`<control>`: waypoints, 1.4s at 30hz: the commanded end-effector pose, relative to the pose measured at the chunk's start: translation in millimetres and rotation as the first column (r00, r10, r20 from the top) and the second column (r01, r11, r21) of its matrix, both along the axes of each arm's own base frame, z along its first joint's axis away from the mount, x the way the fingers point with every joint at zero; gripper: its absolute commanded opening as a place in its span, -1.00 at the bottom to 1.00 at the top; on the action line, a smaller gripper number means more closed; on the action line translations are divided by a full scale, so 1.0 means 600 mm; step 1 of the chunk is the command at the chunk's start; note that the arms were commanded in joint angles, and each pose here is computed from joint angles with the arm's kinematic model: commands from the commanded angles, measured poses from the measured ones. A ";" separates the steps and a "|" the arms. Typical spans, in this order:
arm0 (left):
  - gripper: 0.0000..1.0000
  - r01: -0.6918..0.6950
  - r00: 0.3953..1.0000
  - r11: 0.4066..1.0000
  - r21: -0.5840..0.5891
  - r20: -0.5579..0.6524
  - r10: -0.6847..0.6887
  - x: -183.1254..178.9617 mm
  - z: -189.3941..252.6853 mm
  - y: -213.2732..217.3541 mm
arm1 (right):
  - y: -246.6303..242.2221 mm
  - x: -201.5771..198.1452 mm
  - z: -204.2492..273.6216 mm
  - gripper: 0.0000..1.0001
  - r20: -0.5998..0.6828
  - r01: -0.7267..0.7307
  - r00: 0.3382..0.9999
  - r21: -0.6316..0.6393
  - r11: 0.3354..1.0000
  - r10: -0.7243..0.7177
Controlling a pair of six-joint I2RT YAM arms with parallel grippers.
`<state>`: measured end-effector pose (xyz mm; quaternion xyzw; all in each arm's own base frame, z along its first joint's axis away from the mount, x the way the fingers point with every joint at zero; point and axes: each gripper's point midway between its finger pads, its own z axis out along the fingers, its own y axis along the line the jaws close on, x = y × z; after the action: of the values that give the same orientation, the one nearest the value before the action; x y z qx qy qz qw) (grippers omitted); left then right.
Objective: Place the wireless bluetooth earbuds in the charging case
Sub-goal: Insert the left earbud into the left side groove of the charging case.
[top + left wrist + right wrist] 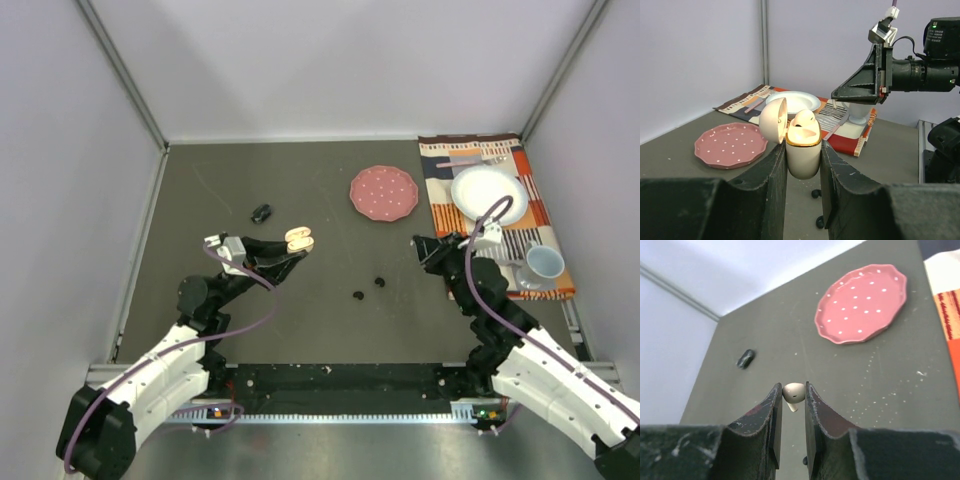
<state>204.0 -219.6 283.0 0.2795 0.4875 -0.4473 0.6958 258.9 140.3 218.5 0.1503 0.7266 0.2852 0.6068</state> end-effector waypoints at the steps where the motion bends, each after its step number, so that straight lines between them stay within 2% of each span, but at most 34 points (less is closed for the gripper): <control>1: -1.00 0.020 0.996 0.999 -0.042 0.084 -0.016 -0.013 0.046 0.002 | 0.034 -0.015 0.088 -1.00 0.160 -0.135 0.979 0.044 0.990 0.126; 16: -1.00 0.055 0.994 0.998 -0.031 0.091 -0.052 -0.017 0.048 -0.006 | 0.081 -0.054 0.224 -1.00 0.366 -0.261 0.907 0.101 0.960 0.208; 24: -1.00 0.054 0.992 0.997 -0.056 0.120 -0.047 -0.021 0.045 -0.004 | 0.155 -0.086 0.275 -1.00 0.444 -0.345 0.852 0.077 0.935 0.278; 35: -1.00 0.060 0.991 0.997 -0.047 0.123 -0.054 -0.013 0.036 -0.018 | 0.219 -0.112 0.312 -1.00 0.493 -0.428 0.798 0.060 0.902 0.346; 42: -1.00 0.054 0.984 0.997 -0.057 0.174 -0.043 -0.017 0.038 -0.028 | 0.249 -0.114 0.296 -1.00 0.468 -0.448 0.801 0.056 0.892 0.373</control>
<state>200.7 -237.7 283.6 0.3022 0.4579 -0.4675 0.6931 193.1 287.4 368.8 -0.0464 0.5841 0.4772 0.6550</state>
